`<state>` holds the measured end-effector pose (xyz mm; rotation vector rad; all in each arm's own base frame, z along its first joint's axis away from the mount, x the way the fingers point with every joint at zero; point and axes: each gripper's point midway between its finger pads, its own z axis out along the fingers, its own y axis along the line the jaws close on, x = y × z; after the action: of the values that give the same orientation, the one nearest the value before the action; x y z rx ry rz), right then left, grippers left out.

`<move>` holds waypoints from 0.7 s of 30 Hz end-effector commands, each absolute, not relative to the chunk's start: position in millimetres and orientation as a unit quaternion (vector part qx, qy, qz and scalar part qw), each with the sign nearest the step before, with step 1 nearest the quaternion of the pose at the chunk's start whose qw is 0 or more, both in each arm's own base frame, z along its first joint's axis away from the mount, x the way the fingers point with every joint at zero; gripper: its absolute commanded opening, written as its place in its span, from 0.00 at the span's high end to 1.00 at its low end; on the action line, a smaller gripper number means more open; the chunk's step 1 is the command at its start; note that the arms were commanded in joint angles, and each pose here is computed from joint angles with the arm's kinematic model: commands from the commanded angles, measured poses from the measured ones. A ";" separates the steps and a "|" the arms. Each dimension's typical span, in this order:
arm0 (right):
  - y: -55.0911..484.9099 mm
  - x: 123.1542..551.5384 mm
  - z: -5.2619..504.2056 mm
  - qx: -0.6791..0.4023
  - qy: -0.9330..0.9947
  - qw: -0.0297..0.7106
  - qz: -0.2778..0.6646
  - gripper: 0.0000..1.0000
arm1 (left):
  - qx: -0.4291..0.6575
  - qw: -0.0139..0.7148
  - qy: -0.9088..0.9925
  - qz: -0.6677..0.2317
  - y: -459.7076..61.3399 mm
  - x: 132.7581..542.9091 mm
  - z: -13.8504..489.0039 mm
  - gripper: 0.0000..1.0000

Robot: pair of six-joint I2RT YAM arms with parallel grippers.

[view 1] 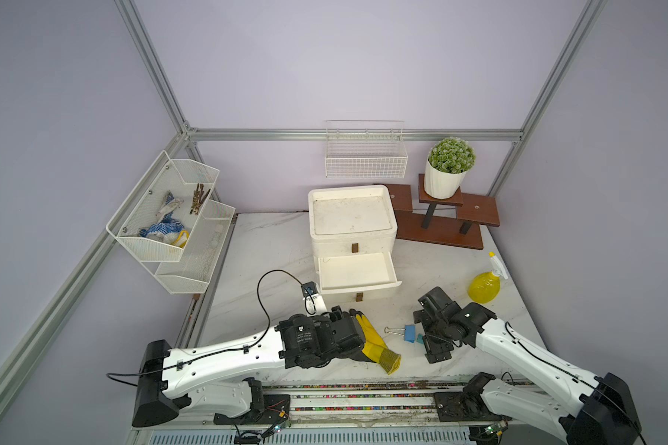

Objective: Put the binder clips in the drawer according to color
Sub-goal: Pick up the binder clip at the center of the board.

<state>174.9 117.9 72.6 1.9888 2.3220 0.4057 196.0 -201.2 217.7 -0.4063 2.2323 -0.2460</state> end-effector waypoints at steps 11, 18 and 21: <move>138.3 204.5 43.2 0.710 0.690 -0.011 0.138 0.01 | -0.195 0.451 0.865 -0.103 -172.8 198.8 247.6 0.42; 135.4 220.4 35.9 0.726 0.677 -0.008 0.124 0.01 | -0.198 0.451 0.864 -0.104 -171.5 198.4 247.9 0.44; 134.2 219.3 30.1 0.728 0.675 -0.019 0.117 0.01 | -0.198 0.451 0.864 -0.105 -171.4 198.4 248.0 0.45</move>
<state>214.0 133.0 30.0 2.2577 2.1910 0.3581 195.1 -177.8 232.7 -0.4440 2.1857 -0.2301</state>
